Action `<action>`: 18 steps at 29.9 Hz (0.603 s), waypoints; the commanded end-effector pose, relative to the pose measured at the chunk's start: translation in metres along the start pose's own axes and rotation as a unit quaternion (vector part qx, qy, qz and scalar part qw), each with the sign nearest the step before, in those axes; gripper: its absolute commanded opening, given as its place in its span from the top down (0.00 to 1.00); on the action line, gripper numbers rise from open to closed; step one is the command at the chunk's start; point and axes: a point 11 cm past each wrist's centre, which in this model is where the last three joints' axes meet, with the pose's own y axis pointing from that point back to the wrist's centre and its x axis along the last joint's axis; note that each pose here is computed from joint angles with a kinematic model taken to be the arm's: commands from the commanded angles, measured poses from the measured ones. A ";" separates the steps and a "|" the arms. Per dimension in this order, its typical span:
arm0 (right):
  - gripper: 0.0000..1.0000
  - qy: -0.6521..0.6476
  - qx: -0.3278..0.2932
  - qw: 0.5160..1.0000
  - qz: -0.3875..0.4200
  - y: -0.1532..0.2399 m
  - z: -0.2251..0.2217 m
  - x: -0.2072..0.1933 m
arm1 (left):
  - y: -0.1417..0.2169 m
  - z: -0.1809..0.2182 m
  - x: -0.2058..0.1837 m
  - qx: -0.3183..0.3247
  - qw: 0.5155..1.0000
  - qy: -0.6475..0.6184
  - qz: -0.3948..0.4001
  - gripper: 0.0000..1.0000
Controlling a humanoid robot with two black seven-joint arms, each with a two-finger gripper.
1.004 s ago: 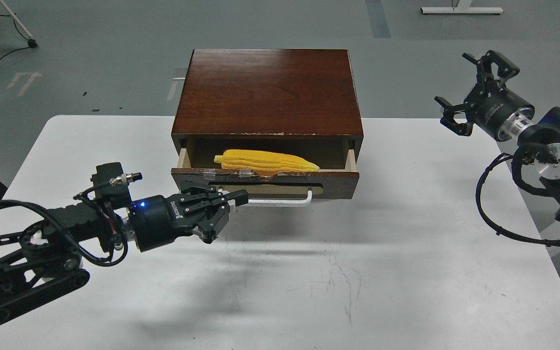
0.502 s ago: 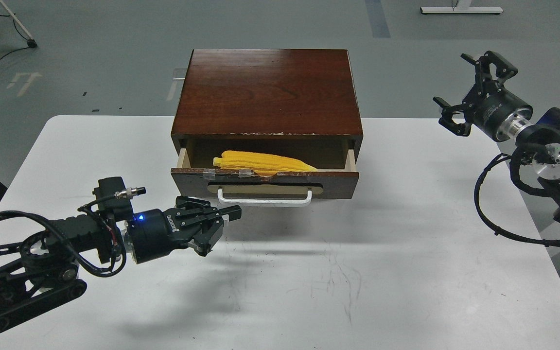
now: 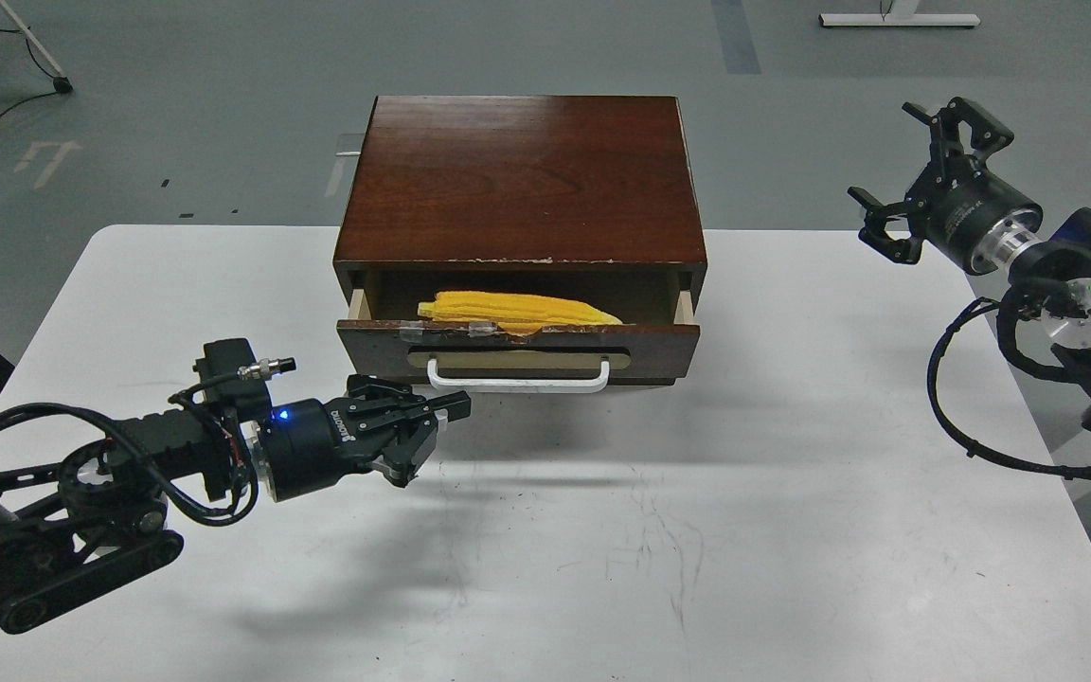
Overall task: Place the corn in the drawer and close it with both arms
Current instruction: 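Push the drawer front away from the robot with the left gripper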
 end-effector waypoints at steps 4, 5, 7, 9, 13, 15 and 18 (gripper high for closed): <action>0.01 0.000 0.000 1.000 0.000 0.000 0.000 0.000 | -0.011 -0.004 0.006 0.001 1.000 -0.005 0.008 1.00; 0.01 0.000 0.000 1.000 0.000 0.000 0.000 0.000 | -0.012 -0.007 0.009 0.004 1.000 -0.008 0.011 1.00; 0.01 0.000 0.000 1.000 0.000 0.000 0.000 0.000 | -0.015 -0.014 0.015 0.012 1.000 -0.013 0.016 1.00; 0.01 0.000 -0.001 1.000 0.001 0.001 0.001 0.001 | -0.021 -0.020 0.023 0.017 0.999 -0.020 0.022 1.00; 0.01 0.000 -0.002 1.000 0.001 0.001 0.002 0.001 | -0.030 -0.029 0.029 0.027 0.999 -0.021 0.028 1.00; 0.01 0.000 -0.002 1.000 0.001 0.001 0.002 0.001 | -0.030 -0.033 0.029 0.034 0.999 -0.018 0.030 1.00; 0.01 0.000 -0.002 1.000 0.003 0.002 0.002 0.003 | -0.032 -0.038 0.029 0.041 0.999 -0.015 0.033 1.00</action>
